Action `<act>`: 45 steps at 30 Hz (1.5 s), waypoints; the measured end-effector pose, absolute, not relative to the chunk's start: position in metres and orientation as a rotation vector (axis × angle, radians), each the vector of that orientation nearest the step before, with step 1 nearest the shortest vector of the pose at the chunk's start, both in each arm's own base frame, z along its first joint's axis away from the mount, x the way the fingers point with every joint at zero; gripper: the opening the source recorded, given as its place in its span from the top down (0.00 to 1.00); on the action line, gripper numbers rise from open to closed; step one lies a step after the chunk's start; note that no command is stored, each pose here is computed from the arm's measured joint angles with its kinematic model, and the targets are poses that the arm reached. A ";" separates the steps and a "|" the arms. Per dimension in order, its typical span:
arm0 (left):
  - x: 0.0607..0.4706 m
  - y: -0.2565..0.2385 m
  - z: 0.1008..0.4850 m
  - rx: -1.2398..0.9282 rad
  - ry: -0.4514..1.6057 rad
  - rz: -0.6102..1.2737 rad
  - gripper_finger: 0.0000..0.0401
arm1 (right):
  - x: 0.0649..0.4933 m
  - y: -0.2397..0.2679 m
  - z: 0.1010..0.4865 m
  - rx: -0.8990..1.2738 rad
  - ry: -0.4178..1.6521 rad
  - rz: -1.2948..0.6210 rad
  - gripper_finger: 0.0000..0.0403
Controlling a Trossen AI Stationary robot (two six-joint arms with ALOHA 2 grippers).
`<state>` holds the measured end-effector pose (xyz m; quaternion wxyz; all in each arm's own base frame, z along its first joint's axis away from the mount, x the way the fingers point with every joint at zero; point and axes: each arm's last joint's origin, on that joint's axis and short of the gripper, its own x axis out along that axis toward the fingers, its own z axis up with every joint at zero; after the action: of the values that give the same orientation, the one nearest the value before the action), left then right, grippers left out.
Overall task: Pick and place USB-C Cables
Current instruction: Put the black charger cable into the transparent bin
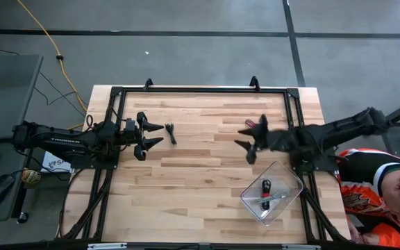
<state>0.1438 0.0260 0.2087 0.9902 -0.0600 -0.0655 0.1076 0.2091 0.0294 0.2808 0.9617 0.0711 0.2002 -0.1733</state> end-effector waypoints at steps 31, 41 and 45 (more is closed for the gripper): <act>0.144 0.026 0.210 -0.101 -0.145 0.220 0.46 | 0.202 0.001 0.258 -0.125 -0.127 -0.140 0.53; 0.144 0.026 0.210 -0.093 -0.144 0.221 0.46 | 0.209 -0.001 0.254 -0.090 -0.145 -0.191 0.53; 0.144 0.026 0.210 -0.093 -0.144 0.221 0.46 | 0.210 -0.001 0.253 -0.066 -0.136 -0.198 0.53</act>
<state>0.1436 0.0261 0.2102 0.9903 -0.0464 -0.0718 0.1099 0.2095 -0.0009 0.2528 0.9923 -0.0328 -0.0678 -0.0985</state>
